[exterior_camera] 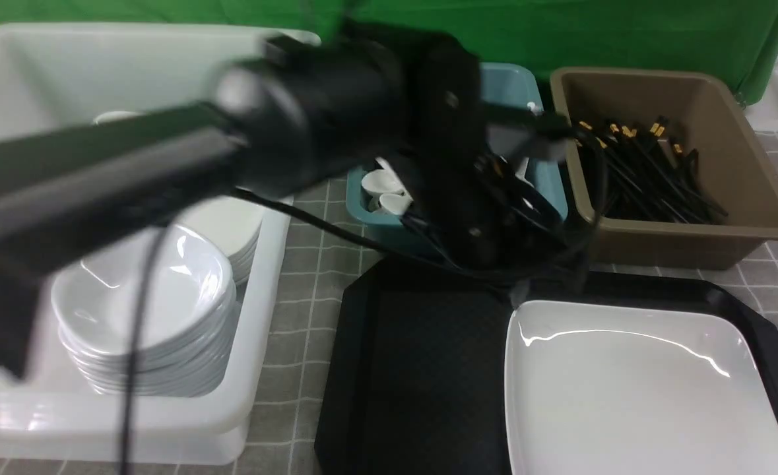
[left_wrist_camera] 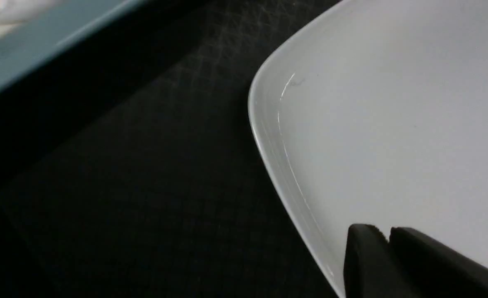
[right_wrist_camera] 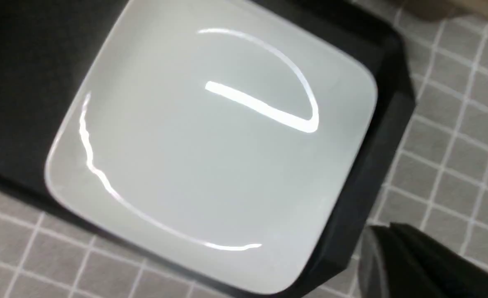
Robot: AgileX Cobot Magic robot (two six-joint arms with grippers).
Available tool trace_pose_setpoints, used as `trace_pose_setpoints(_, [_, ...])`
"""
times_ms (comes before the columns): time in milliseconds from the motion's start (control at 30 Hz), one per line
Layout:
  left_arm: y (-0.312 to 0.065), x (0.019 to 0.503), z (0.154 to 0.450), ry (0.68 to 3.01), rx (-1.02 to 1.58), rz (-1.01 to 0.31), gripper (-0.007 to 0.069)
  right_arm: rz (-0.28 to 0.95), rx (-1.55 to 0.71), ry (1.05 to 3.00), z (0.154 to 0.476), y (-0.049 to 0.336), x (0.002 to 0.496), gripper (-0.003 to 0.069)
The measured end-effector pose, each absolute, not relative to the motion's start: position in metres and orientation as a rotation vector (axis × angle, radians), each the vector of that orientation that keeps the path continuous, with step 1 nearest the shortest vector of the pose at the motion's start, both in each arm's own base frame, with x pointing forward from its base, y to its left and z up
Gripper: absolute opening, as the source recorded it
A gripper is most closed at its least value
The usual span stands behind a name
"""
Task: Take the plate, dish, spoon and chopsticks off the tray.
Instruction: Use the left arm to grab a plate from the dinner plate
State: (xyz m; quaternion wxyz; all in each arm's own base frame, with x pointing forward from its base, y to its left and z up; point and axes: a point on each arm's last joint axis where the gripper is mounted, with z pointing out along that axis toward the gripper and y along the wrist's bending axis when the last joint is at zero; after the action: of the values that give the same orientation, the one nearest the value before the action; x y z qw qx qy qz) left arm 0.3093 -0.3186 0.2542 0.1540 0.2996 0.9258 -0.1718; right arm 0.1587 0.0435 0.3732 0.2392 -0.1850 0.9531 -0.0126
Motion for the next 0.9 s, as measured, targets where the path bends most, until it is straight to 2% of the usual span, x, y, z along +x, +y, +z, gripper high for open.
trace_pose_setpoints(67, [-0.328, 0.318, 0.237, 2.673, 0.865, -0.465, 0.0172, 0.009, -0.520, 2.620, 0.368, 0.045, 0.154, 0.0024])
trace_pose_setpoints(167, [-0.336, 0.332, 0.218, 2.678, 0.867, -0.410, 0.0301, 0.066, -0.545, 2.614, 0.368, 0.049, 0.151, 0.0024])
trace_pose_setpoints(200, [-0.339, 0.337, 0.207, 2.683, 0.869, -0.393, 0.0367, 0.091, -0.553, 2.606, 0.368, 0.050, 0.151, 0.0024])
trace_pose_setpoints(300, [-0.345, 0.344, 0.191, 2.672, 0.857, -0.398, 0.0456, 0.100, -0.564, 2.585, 0.369, 0.051, 0.151, 0.0024])
trace_pose_setpoints(400, [-0.350, 0.347, 0.177, 2.669, 0.834, -0.428, 0.0496, 0.104, -0.562, 2.569, 0.370, 0.051, 0.152, 0.0024])
trace_pose_setpoints(567, [-0.357, 0.351, 0.163, 2.656, 0.807, -0.484, 0.0496, 0.108, -0.559, 2.560, 0.370, 0.052, 0.153, 0.0024])
trace_pose_setpoints(700, [-0.359, 0.352, 0.157, 2.658, 0.798, -0.499, 0.0447, 0.110, -0.561, 2.559, 0.370, 0.052, 0.153, 0.0024])
trace_pose_setpoints(800, [-0.360, 0.352, 0.154, 2.661, 0.792, -0.507, 0.0284, 0.110, -0.562, 2.559, 0.370, 0.052, 0.153, 0.0024])
trace_pose_setpoints(833, [-0.360, 0.353, 0.154, 2.662, 0.790, -0.508, 0.0284, 0.111, -0.561, 2.559, 0.370, 0.052, 0.153, 0.0024])
trace_pose_setpoints(867, [-0.358, 0.354, 0.155, 2.680, 0.762, -0.535, 0.0238, 0.110, -0.562, 2.558, 0.370, 0.052, 0.153, 0.0024])
trace_pose_setpoints(900, [-0.359, 0.354, 0.155, 2.681, 0.760, -0.539, 0.0233, 0.110, -0.562, 2.558, 0.370, 0.052, 0.153, 0.0024])
